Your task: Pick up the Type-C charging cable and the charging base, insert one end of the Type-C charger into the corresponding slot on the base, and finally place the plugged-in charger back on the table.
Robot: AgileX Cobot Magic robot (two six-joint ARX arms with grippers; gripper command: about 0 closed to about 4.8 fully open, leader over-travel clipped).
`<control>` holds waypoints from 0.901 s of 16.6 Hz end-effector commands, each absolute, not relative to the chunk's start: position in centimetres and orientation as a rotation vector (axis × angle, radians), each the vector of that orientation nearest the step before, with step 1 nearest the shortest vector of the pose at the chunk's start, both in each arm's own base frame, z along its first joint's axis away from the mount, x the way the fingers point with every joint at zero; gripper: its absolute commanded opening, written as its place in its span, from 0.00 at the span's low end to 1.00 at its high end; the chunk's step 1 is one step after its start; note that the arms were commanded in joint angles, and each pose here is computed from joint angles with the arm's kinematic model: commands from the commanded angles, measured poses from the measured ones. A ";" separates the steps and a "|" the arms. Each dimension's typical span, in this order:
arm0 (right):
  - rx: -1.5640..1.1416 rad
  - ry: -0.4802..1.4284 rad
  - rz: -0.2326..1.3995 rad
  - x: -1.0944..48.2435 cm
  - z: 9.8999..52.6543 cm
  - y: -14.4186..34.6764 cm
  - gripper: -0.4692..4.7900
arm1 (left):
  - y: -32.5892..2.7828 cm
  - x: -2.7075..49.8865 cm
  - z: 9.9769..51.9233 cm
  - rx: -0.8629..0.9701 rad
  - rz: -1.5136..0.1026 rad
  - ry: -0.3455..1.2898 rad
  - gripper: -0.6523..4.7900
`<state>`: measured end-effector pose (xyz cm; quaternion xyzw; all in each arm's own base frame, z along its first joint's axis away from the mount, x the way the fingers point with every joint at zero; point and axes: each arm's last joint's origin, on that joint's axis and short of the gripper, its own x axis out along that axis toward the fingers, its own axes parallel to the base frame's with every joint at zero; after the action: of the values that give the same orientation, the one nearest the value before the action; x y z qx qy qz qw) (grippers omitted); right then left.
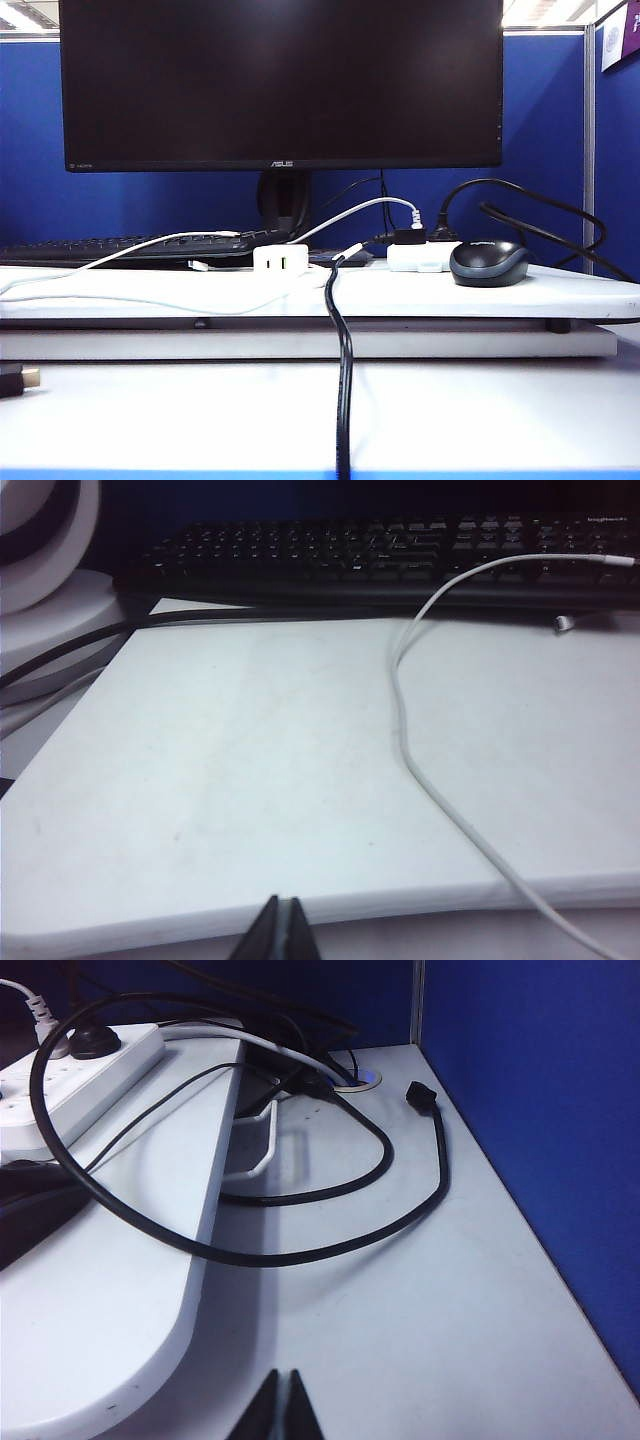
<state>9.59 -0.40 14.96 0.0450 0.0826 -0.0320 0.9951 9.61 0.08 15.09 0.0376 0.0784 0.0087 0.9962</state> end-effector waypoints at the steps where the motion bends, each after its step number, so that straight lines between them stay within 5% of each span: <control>1: 0.096 0.173 -0.058 9.6 14.7 -0.4 0.09 | 0.1 9.6 14.9 0.072 0.020 0.171 0.11; 7: 0.344 0.138 -0.043 9.5 15.8 -0.3 0.09 | 0.2 9.3 17.0 -0.074 0.077 0.094 0.11; 15: 0.278 -0.069 0.051 7.6 24.5 0.0 0.09 | 0.4 7.9 24.8 -0.097 0.136 -0.109 0.11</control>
<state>7.72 -0.15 23.54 0.1426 -0.0241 0.0060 0.9895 7.82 0.40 23.89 -0.0464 -0.0472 0.0662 0.9956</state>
